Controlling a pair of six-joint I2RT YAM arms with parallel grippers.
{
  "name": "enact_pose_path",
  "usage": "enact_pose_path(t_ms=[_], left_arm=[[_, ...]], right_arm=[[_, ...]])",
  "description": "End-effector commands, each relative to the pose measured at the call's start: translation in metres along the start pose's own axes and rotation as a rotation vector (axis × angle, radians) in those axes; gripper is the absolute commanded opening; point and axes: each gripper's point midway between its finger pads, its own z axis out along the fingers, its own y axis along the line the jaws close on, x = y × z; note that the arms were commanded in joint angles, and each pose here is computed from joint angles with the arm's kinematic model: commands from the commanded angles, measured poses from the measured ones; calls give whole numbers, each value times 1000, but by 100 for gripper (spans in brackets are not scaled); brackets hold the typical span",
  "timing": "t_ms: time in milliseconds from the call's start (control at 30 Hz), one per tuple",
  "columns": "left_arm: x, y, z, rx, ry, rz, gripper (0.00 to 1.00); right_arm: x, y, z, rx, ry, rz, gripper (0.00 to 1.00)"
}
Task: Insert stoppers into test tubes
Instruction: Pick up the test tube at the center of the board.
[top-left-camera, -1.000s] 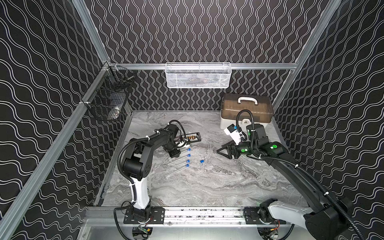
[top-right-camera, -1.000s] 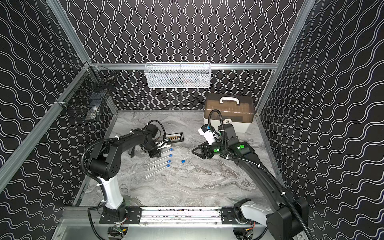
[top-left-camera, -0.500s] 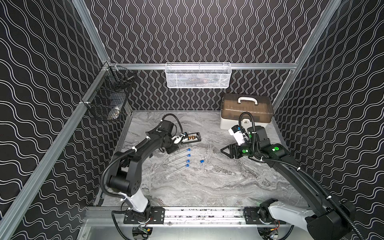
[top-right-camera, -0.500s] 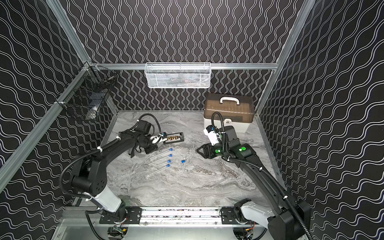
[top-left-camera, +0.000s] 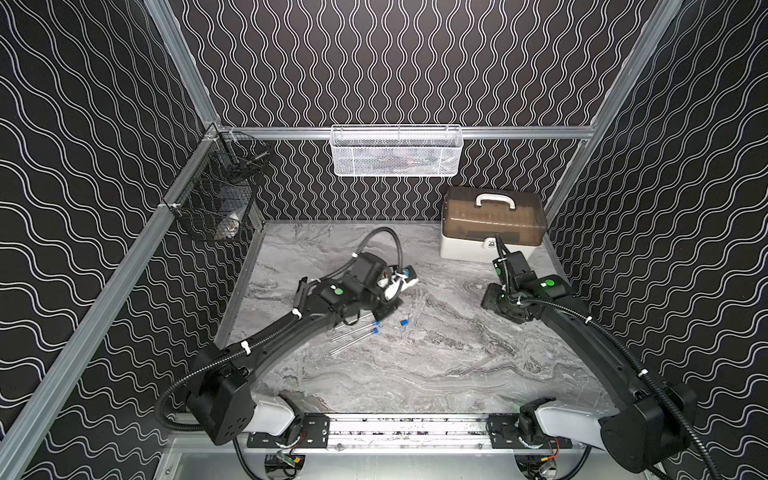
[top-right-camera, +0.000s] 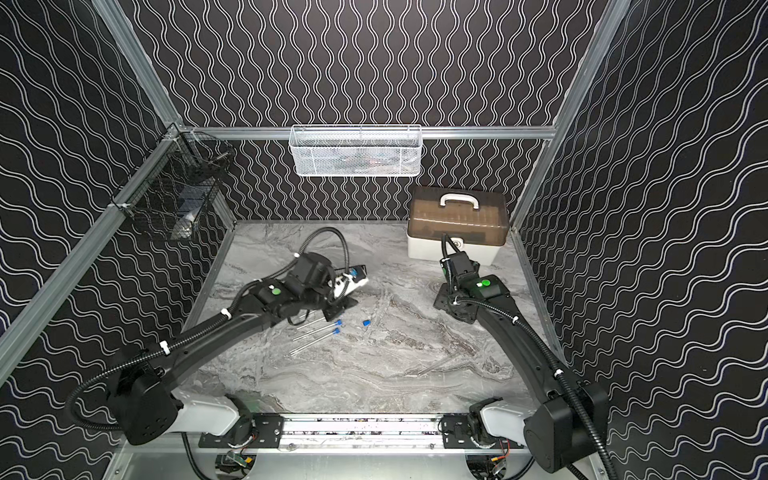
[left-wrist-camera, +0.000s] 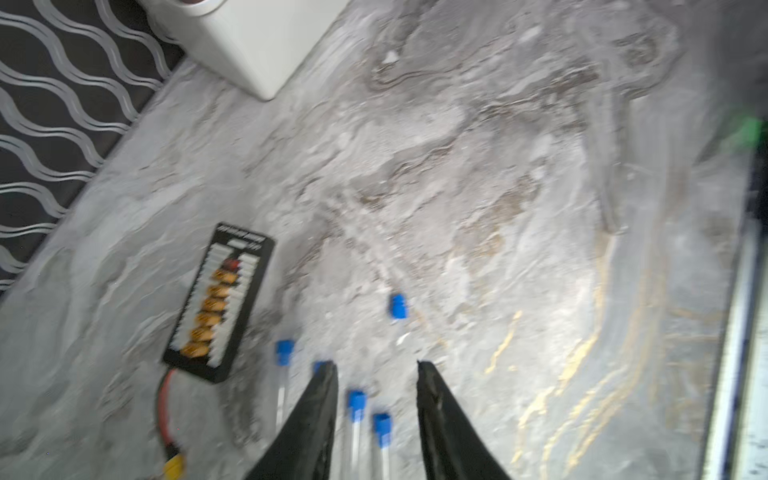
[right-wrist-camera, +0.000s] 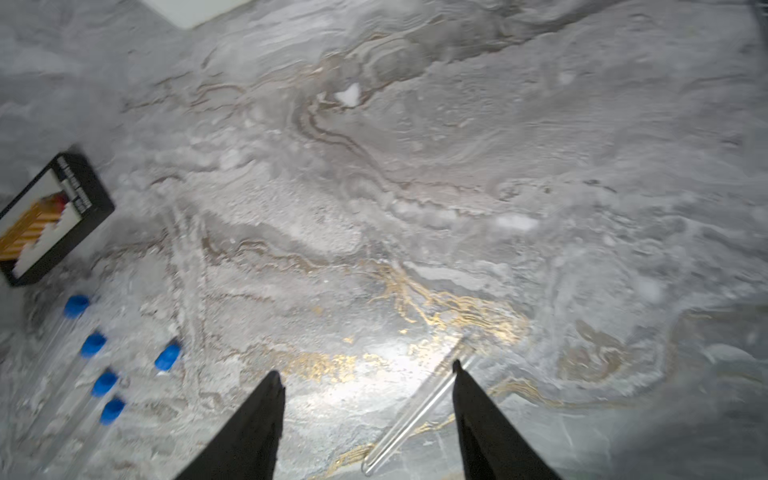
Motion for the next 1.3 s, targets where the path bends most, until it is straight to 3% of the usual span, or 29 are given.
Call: enact_pose_path(t_ms=[0, 233, 433, 833, 1100, 1267], left_arm=[[-25, -39, 16, 21, -71, -119, 39], [-38, -147, 74, 110, 53, -49, 42], [-33, -207, 126, 122, 146, 33, 44], [-11, -217, 193, 55, 247, 29, 47], [-7, -199, 212, -20, 250, 22, 46], [5, -194, 221, -16, 285, 14, 40]], right_arm=[[-14, -44, -15, 142, -33, 84, 64], [-43, -61, -79, 77, -203, 119, 65], [-44, -70, -111, 66, -247, 123, 65], [-44, -72, -131, 33, -274, 131, 65], [-42, -73, -132, 29, -268, 133, 64], [-42, -72, -131, 30, -264, 133, 63]])
